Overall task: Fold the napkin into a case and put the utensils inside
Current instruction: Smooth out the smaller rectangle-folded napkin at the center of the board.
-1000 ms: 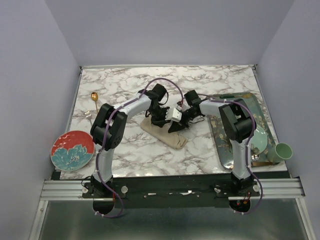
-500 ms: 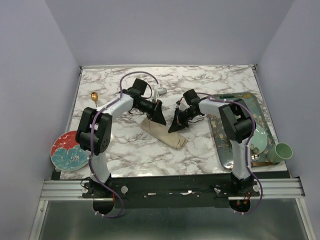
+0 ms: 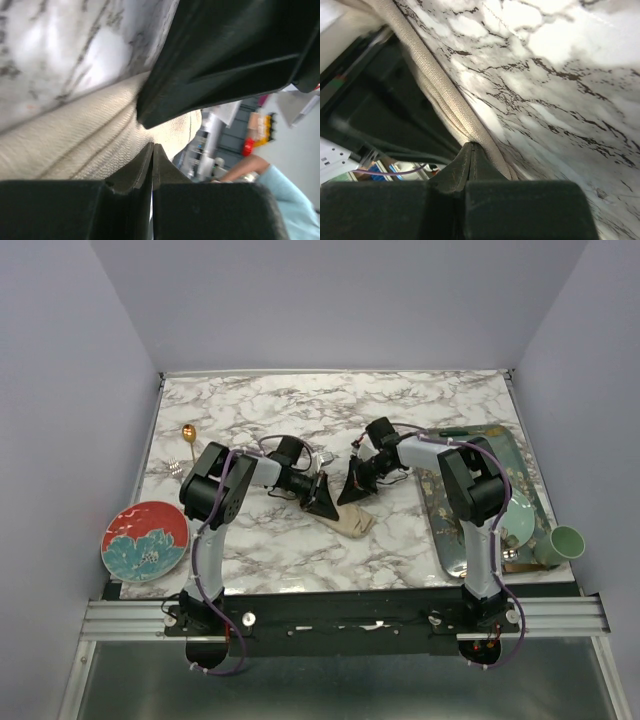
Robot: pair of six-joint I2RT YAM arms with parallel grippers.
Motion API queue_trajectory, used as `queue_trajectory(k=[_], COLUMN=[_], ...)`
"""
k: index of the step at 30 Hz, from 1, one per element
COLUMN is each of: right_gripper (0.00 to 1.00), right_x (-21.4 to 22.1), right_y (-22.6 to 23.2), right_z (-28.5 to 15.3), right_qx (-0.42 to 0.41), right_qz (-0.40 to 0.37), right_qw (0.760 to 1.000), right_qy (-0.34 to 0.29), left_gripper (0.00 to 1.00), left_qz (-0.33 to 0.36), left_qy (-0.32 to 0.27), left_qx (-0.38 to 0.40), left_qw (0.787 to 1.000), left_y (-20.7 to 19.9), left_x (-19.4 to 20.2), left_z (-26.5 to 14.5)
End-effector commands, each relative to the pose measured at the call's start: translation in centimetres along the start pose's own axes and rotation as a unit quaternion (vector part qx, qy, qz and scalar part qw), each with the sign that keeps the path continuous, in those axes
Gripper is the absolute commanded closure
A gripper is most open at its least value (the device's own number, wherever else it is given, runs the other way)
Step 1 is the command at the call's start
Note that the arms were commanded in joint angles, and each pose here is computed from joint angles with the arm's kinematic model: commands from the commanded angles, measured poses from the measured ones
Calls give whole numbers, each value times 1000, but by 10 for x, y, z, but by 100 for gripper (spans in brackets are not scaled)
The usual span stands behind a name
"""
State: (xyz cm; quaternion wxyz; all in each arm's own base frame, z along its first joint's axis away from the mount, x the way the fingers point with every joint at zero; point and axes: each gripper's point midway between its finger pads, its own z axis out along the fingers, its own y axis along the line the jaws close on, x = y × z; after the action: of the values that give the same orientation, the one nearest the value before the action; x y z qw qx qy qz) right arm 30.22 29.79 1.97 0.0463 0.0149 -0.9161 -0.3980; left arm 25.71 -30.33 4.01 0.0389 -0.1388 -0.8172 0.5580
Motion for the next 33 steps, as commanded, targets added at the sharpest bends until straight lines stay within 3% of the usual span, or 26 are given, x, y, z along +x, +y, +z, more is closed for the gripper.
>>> queue_trajectory(k=[1,4,8,13,21,26,33], right_gripper=[99,99,99,99,99,99,98], right_x=[-7,-5,-5,-6,-4,-6,-4], right_y=[-37,-37,-36,-37,-39,-40,-41], right_z=[5,3,2,2,4,4,3], right_qx=[80,81,82,82,85,87,88], right_qz=[-13,-15,-18,-17,-14,-11,-11], right_qw=[996,996,996,996,996,996,996], right_qy=[-22,-24,-26,-26,-23,-24,-23], left_gripper=[88,86,80,81,92,98,97], left_qz=[-30,6,100,111,56,57,39], left_qy=[-18,-18,-41,-67,-78,-81,-81], left_qx=[-37,-32,-23,-20,-59,-112,-188], left_qw=[999,999,994,991,994,989,978], left_y=[38,27,-19,-41,-15,11,49], left_x=[-5,-6,-11,-18,-26,-30,-25], left_z=[8,3,-10,-2,28,47,44])
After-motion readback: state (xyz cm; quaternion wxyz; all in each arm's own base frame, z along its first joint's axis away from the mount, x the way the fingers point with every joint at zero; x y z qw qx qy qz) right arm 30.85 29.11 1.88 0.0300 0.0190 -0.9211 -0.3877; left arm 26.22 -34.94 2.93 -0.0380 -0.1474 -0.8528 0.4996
